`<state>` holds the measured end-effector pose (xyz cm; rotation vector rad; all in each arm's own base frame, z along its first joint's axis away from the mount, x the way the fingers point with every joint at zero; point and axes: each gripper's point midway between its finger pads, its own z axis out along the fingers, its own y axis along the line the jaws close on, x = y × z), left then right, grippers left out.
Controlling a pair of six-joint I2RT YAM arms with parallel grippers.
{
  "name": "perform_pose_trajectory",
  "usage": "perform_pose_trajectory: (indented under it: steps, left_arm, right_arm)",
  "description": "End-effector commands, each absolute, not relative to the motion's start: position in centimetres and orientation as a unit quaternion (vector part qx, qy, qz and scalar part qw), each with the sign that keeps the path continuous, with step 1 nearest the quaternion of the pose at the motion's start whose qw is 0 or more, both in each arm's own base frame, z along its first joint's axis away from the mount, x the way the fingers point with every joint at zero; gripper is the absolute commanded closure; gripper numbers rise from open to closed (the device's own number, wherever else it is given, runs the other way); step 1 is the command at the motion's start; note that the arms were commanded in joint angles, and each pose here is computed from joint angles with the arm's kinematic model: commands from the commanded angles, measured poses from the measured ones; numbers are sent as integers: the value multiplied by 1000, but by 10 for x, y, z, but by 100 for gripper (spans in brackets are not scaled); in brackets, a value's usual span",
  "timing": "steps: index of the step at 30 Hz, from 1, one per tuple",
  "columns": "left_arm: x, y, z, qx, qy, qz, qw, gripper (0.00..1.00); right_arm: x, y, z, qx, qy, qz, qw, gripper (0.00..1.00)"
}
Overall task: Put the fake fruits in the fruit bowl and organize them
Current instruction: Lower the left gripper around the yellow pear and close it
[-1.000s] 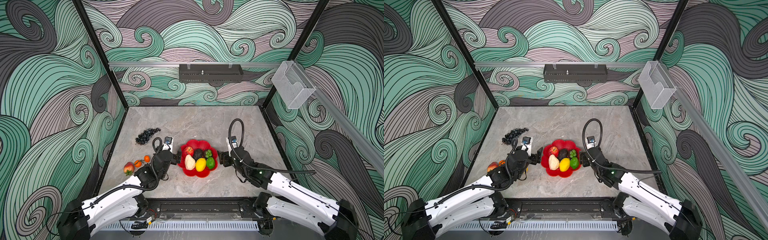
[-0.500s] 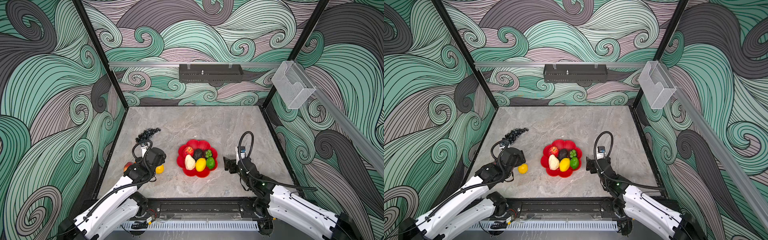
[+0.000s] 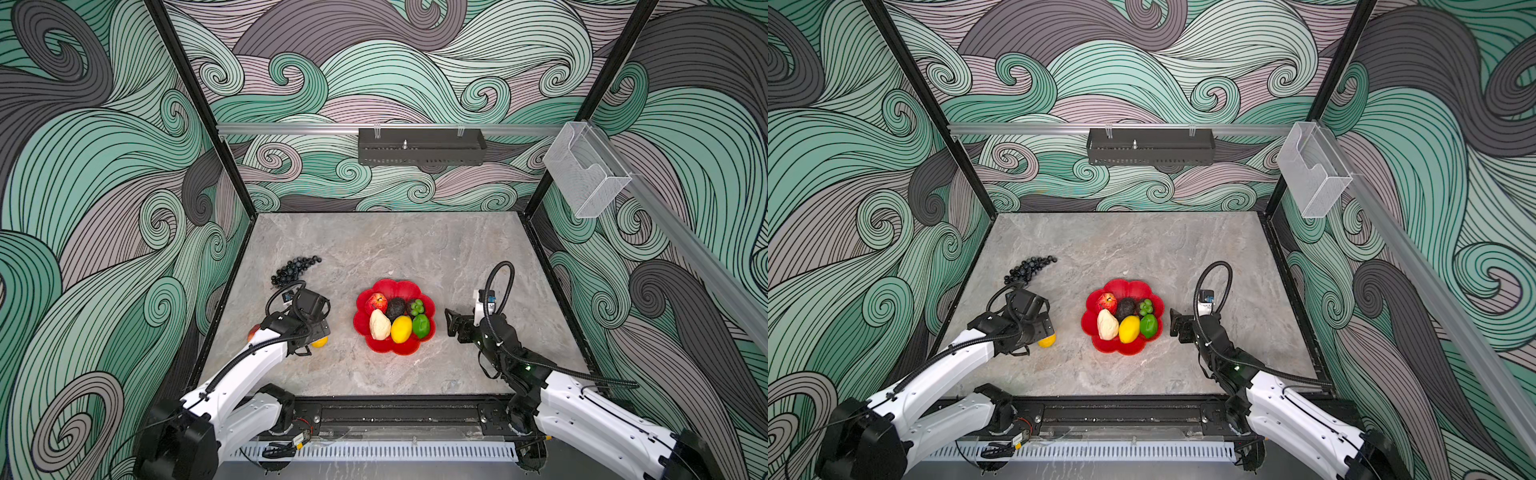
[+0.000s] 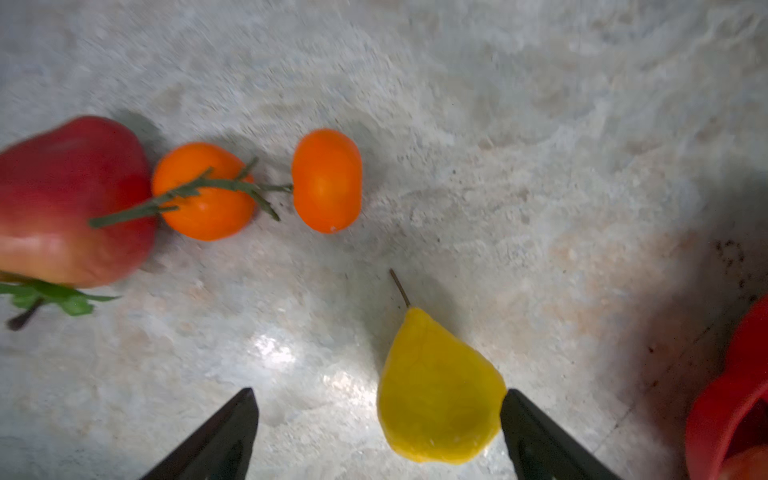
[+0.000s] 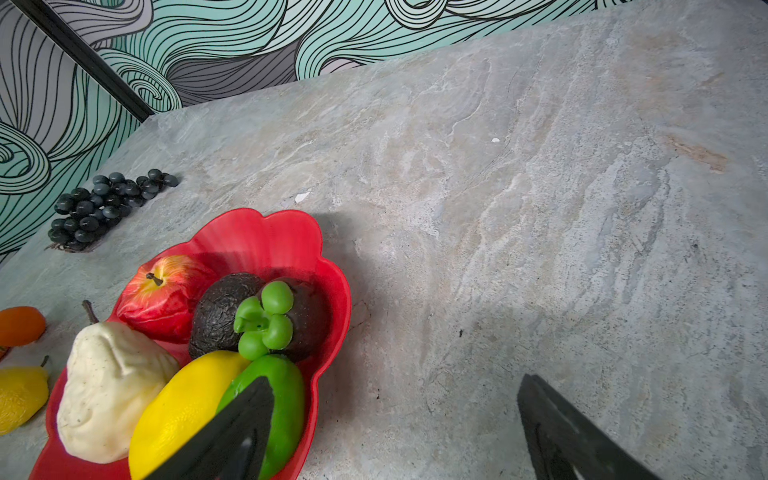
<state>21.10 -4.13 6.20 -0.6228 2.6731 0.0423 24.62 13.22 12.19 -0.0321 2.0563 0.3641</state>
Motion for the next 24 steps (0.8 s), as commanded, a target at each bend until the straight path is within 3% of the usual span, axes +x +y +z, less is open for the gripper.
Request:
perform_pose_trajectory:
  steps: [1, 7, 11, 13, 18, 24]
  left_arm:
    - [207, -63, 57, -210, 967, -22, 142, 8]
    - [205, -72, 32, -204, 974, -24, 97, 16]
    - [206, -75, 29, -198, 976, -27, 92, 27]
    - [207, -76, 29, -192, 976, -29, 94, 36]
    - [209, -77, 30, -187, 977, -33, 100, 45]
    - [222, -84, 58, -158, 973, -50, 160, 49]
  right_arm:
    - [247, 133, 121, -5, 851, 159, 501, 7]
    - [248, 134, 117, -5, 855, 159, 494, 7]
    - [248, 135, 115, -4, 857, 157, 491, 7]
    - [249, 135, 114, -4, 858, 158, 490, 7]
    - [250, 136, 111, -5, 860, 154, 485, 7]
    - [252, 139, 110, -13, 864, 151, 481, 7]
